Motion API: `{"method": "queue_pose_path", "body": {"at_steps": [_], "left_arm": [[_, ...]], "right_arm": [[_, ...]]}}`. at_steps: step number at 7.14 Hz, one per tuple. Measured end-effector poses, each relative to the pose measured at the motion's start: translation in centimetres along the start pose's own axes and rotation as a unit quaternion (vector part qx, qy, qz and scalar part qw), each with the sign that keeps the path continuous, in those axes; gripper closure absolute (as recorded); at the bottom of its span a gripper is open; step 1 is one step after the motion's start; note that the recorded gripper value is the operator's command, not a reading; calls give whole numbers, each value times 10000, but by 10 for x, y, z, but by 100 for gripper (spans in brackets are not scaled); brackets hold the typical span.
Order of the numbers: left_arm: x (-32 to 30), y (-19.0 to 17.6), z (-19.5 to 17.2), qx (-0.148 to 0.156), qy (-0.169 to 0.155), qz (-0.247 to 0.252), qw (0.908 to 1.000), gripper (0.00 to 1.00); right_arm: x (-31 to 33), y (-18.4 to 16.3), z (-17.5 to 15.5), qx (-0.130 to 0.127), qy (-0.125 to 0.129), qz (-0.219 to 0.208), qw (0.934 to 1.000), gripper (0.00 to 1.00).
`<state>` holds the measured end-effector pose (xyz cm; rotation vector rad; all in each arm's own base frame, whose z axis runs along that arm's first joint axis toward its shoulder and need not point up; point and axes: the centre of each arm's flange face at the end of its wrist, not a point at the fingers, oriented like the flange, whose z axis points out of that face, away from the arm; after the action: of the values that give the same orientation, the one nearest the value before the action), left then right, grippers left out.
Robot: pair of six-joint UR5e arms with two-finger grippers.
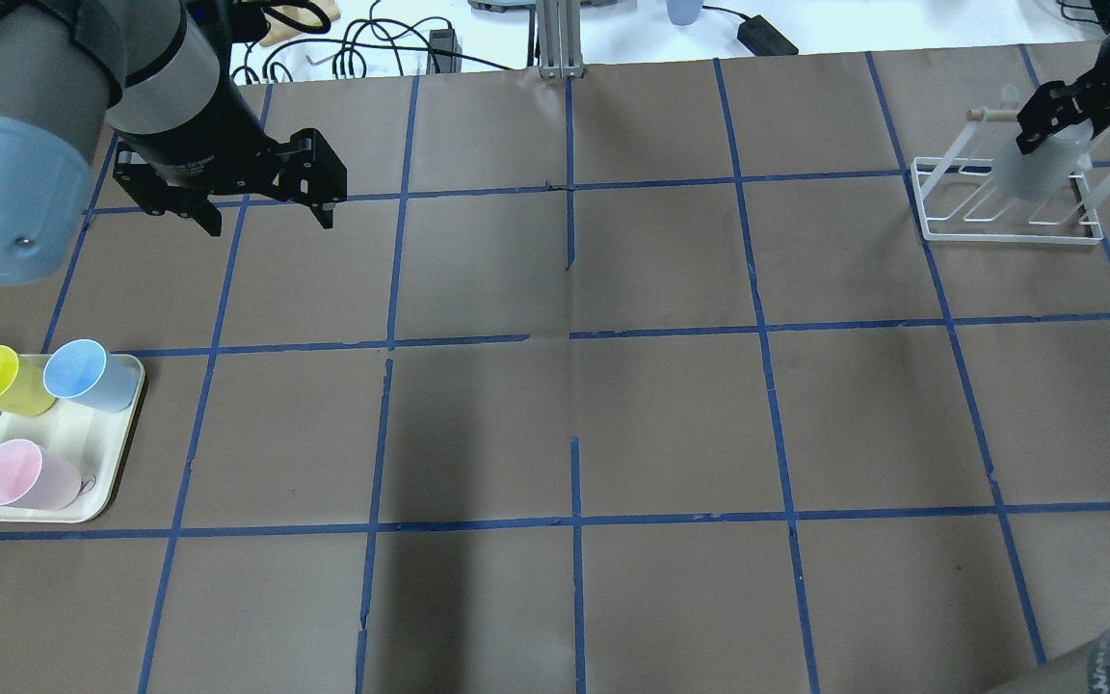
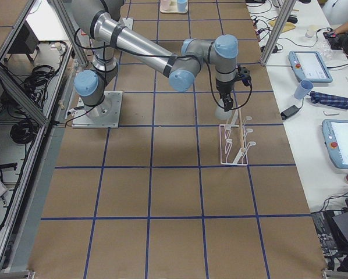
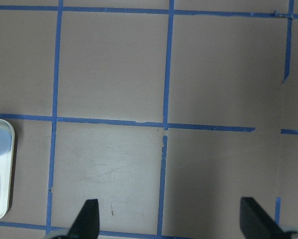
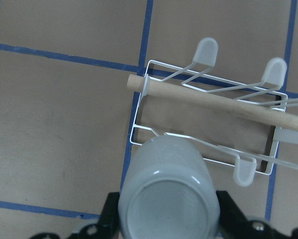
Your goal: Transfer IKEA cup to right arm and place on rack
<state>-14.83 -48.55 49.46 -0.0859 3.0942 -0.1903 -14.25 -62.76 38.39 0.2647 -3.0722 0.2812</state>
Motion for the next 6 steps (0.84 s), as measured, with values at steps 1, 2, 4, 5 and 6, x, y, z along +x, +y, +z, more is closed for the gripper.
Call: {"method": "queue_pose_path", "body": {"at_steps": [1, 2, 4, 5, 6], "left_arm": [[2, 0, 2, -90, 108, 74, 9999, 0], [2, -1, 2, -157, 162, 159, 9996, 0], [1, -1, 1, -192, 208, 231, 9993, 0], [1, 0, 0, -190, 214, 235, 9993, 0], [1, 0, 0, -187, 216, 233, 9993, 0]], "right_arm": [[2, -2, 8, -37, -33, -2, 10000, 66], [3, -2, 12, -62, -48, -3, 10000, 66], [4, -4, 22, -111, -79, -3, 9999, 65], [6, -5, 27, -116, -78, -19, 9999, 65], [10, -5, 32, -116, -73, -53, 9999, 61]]}}
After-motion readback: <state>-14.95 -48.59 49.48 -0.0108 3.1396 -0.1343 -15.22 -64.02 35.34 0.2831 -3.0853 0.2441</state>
